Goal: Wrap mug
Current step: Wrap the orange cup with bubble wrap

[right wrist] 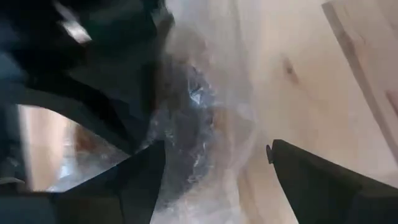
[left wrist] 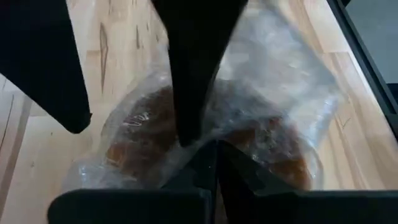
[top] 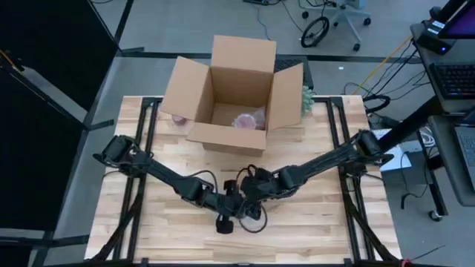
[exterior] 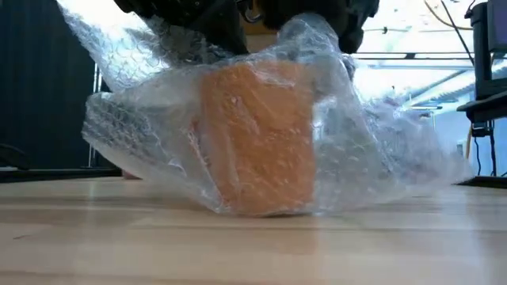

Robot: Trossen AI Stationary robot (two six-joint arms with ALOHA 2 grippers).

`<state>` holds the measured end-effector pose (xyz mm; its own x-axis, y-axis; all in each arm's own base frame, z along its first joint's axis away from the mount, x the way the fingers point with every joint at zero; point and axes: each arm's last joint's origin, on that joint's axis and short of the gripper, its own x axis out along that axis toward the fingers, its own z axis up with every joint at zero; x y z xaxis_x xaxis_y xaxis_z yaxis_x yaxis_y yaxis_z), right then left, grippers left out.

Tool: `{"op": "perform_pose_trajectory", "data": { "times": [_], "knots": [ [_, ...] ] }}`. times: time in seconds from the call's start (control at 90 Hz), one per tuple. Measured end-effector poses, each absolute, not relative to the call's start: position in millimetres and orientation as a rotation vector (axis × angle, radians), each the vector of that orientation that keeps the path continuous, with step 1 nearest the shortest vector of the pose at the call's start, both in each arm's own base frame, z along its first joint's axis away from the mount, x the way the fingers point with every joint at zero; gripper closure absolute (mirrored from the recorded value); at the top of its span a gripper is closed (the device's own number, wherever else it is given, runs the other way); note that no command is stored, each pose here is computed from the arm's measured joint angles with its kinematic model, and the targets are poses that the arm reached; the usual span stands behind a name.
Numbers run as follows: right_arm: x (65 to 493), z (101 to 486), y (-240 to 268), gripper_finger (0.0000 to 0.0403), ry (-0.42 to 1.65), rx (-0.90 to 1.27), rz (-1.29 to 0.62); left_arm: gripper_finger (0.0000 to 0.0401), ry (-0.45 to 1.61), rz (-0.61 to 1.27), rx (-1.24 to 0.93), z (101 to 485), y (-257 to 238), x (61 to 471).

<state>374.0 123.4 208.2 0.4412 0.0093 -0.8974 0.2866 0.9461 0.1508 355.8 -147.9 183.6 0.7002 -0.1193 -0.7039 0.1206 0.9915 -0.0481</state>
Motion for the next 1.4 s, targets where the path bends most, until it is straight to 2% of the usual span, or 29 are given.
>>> {"op": "perform_pose_trajectory", "data": {
  "times": [0.189,0.478,1.0,1.2,1.4],
  "knots": [
    [387,195,124,0.0126,1.201,0.238,-0.195,0.0401,0.803,-0.106,0.004,182,-151,352],
    [394,188,125,0.0126,1.153,0.167,-0.143,0.0401,0.839,-0.126,0.063,191,-161,338],
    [395,183,124,0.0126,1.161,0.217,-0.188,0.0401,0.770,-0.113,0.057,260,-148,296],
    [400,162,126,0.0126,1.205,0.224,-0.188,0.0401,0.782,0.017,0.099,285,-144,257],
    [399,163,126,0.0126,1.206,0.230,-0.187,0.0401,0.869,0.151,0.100,264,-147,222]
  ]
}}
